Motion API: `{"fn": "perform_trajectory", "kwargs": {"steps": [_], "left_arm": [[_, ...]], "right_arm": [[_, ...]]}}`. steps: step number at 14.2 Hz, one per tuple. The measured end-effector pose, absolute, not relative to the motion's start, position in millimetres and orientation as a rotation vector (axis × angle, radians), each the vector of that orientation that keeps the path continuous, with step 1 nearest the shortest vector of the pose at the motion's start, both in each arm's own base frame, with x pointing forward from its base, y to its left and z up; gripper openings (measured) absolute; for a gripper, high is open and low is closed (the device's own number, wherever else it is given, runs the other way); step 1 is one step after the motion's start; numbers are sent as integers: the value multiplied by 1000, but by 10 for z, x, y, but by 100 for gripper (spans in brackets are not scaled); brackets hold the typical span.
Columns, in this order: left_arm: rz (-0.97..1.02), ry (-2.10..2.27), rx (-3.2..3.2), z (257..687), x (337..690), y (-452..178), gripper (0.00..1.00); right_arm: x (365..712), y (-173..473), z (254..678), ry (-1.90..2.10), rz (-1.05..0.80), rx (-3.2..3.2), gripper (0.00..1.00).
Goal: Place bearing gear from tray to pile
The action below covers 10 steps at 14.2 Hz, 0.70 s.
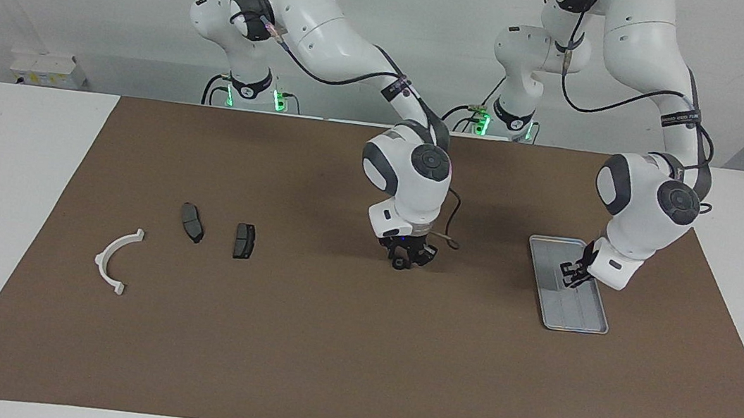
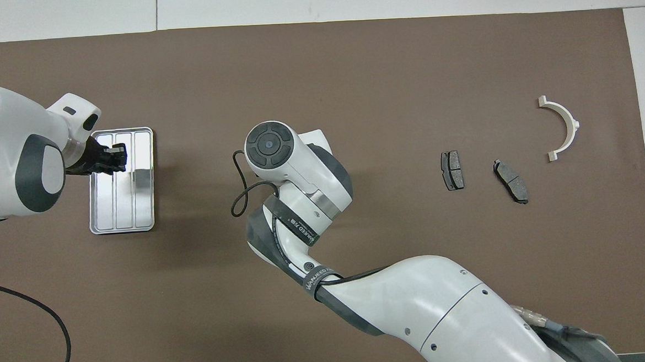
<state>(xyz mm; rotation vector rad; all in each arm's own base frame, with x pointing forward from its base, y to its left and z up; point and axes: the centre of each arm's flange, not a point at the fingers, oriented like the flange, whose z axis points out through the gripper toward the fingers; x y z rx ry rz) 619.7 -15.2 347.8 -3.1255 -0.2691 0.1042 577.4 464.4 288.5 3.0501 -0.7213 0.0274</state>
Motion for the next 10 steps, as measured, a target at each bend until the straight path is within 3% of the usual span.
{"fn": "perform_trajectory", "kwargs": {"steps": [7,10], "left_arm": [[99,-410,-3106,3521,6184,-658,24],[86,-473,-3096,3557,6147,-1074,24]], "right_arm": [[5789,4613,2887,-706,22,3043,34],[6137,4082,3161,-536,-38,3008,34]]}}
